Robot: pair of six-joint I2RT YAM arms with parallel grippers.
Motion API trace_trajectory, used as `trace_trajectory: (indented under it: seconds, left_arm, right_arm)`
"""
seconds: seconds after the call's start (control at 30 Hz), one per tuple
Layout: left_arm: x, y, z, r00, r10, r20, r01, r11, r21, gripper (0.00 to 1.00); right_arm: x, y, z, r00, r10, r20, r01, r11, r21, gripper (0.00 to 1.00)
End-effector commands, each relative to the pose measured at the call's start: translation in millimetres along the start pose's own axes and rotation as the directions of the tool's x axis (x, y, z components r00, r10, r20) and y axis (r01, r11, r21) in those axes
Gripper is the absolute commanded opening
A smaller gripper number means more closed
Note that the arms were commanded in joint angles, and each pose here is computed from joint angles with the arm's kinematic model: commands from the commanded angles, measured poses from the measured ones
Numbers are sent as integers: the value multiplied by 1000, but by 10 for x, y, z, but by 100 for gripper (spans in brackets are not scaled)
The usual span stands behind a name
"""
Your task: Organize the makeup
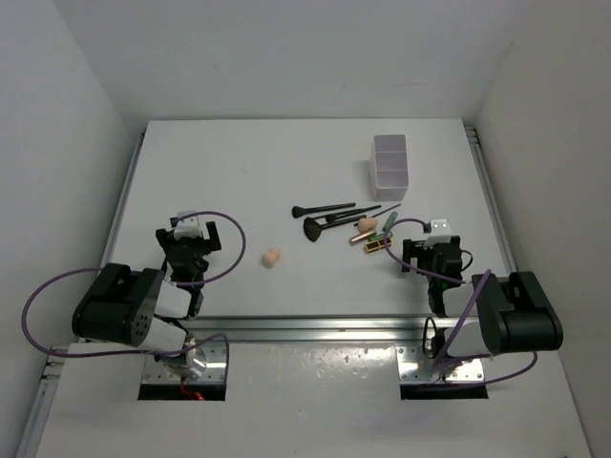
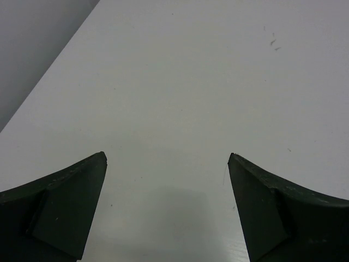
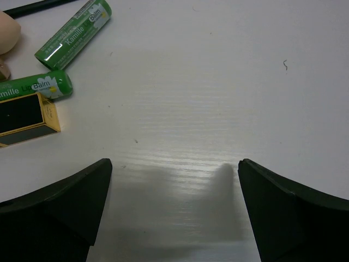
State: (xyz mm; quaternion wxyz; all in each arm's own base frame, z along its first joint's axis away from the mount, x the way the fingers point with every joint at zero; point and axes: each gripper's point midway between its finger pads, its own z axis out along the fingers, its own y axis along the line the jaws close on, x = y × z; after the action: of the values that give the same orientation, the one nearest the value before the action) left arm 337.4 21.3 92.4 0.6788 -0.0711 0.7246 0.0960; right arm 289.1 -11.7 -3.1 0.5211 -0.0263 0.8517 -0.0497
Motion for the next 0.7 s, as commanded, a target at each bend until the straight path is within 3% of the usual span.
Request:
trace_trajectory:
  seconds: [0.0,0.13,0.2,0.23,0.27,0.3,0.33,0.37,0.4,0.47,0.5,0.53,0.57,0.6,0.63,0.67]
  left_arm:
    - [-159,-13,63,998,-42,53,42,999,2,100]
    - [-217,-148,73,998,-20,63,15,997,81,100]
    - [-327,-227,41,995,-3,104,-12,989,145,100]
    - [-399,-233,73,994,5,107,-21,989,144,100]
    - [-99,-260,78,995,90,-52,-80,982,172,100]
    - [-600,-508,287,990,141,27,-143,949,280,100]
    - [-619,-645,343,969,248,12,-235,898,371,100]
    - [-349,-741,268,919,384,-95,-293,822,488,100]
    - [-663,-865,387,888,461,-6,-390,758,524,100]
    - [-838,-860,408,863,504,26,-451,747,488,100]
    - [-866,-843,386,819,571,53,-525,709,471,100]
    - [-1033,-930,372,792,603,90,-571,682,457,100]
    - [-1071,-996,342,773,627,99,-590,650,479,100]
    - [-859,-1025,182,735,677,31,-564,586,582,100]
    - [-1056,-1287,82,751,651,106,-526,494,693,100]
    - [-927,-1365,-54,749,658,74,-460,436,774,100]
  right_arm:
    - [235,48,-113,998,-1,-55,-1,1000,-24,100]
    - [300,18,-129,996,3,-86,-3,1000,-7,100]
    - [-3,-49,-40,999,20,-36,-18,999,29,100]
    - [164,-55,-84,990,16,-141,-12,999,30,100]
    - [-194,-97,-8,993,23,-120,-18,999,43,100]
    - [-119,-120,-51,981,-12,-194,19,999,36,100]
    - [-394,-138,5,986,-29,-164,35,999,34,100]
    - [-432,-159,-38,973,-51,-225,59,998,26,100]
    - [-513,-249,-48,967,-96,-234,111,992,53,100]
    - [-919,-380,-14,975,-101,-198,125,986,114,100]
    - [-790,-396,-99,950,-135,-282,168,981,97,100]
    - [-934,-452,-103,952,-132,-275,171,978,123,100]
    - [-982,-481,-143,946,-135,-294,179,975,130,100]
    - [-943,-477,-191,936,-127,-327,177,976,125,100]
    - [-975,-470,-224,933,-124,-338,173,978,120,100]
    - [-1018,-463,-244,936,-112,-333,160,980,120,100]
